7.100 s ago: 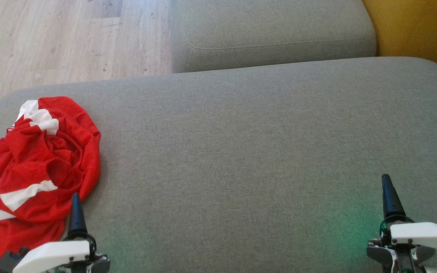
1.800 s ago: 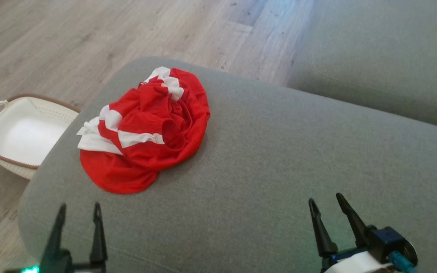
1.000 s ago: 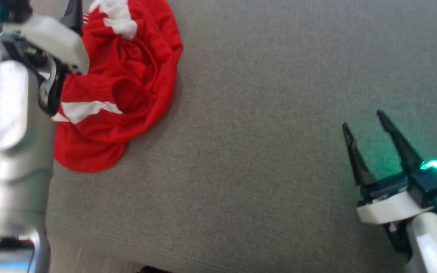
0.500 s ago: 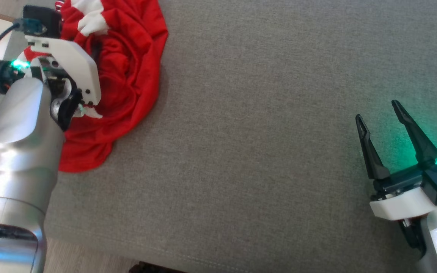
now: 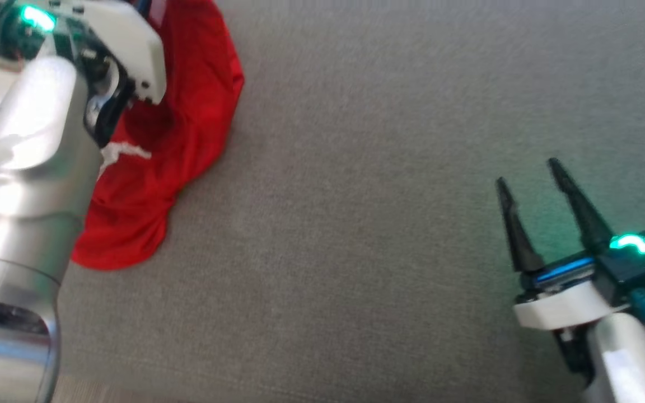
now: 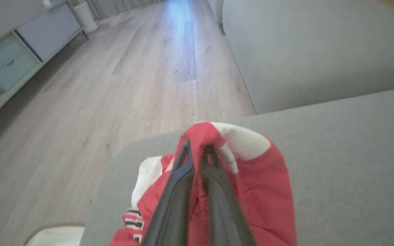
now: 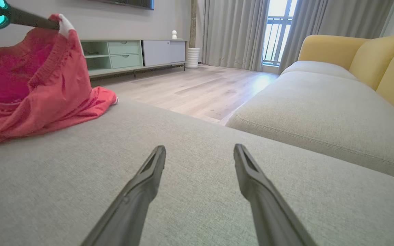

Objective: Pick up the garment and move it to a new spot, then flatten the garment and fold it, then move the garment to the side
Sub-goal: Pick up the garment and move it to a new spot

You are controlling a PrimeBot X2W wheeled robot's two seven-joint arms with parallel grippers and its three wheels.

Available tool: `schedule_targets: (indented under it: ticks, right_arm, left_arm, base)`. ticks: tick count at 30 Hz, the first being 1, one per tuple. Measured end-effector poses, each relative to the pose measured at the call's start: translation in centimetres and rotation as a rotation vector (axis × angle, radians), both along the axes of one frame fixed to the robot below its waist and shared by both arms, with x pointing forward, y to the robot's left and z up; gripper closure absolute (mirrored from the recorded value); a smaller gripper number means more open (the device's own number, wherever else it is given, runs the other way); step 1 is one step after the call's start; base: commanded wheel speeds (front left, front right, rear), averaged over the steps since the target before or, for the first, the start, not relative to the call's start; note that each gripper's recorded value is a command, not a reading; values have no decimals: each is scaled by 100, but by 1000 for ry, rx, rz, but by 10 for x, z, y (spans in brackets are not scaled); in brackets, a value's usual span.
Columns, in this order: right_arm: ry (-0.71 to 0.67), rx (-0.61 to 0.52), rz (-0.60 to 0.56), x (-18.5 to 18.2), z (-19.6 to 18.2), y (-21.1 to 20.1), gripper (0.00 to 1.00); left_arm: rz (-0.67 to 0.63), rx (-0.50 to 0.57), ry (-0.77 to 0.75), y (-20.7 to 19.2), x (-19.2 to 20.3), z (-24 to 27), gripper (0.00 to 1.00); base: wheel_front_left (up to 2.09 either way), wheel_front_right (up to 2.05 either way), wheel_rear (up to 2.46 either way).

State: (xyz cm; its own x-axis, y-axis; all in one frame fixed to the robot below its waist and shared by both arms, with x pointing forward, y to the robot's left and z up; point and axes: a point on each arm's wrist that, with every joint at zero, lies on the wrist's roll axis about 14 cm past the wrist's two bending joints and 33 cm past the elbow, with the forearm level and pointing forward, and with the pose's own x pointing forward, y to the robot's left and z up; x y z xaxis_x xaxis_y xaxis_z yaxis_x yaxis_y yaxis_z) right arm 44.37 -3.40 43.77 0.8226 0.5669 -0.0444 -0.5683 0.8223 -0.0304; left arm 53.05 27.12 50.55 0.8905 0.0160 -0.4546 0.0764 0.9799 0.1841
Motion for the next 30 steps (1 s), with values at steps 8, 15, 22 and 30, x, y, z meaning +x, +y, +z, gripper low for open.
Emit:
schedule_targets:
  ticks: [8,15,22,30]
  right_arm:
    - [-68,59,-62,-24,46,-3,0]
    - [-90,70,-241,-54,63,-57,0]
    - [-126,70,-417,-84,77,-110,0]
    - [-136,89,-592,-110,82,-160,0]
  left_arm:
    - [-198,33,-241,-57,9,105,100]
    - [-415,-3,-413,-146,11,178,100]
    - [-620,-57,-559,-252,3,241,100]
    - [-859,-262,-565,-388,-26,241,100]
  base:
    - [0,0,0]
    - [0,0,0]
    - [0,0,0]
    - [0,0,0]
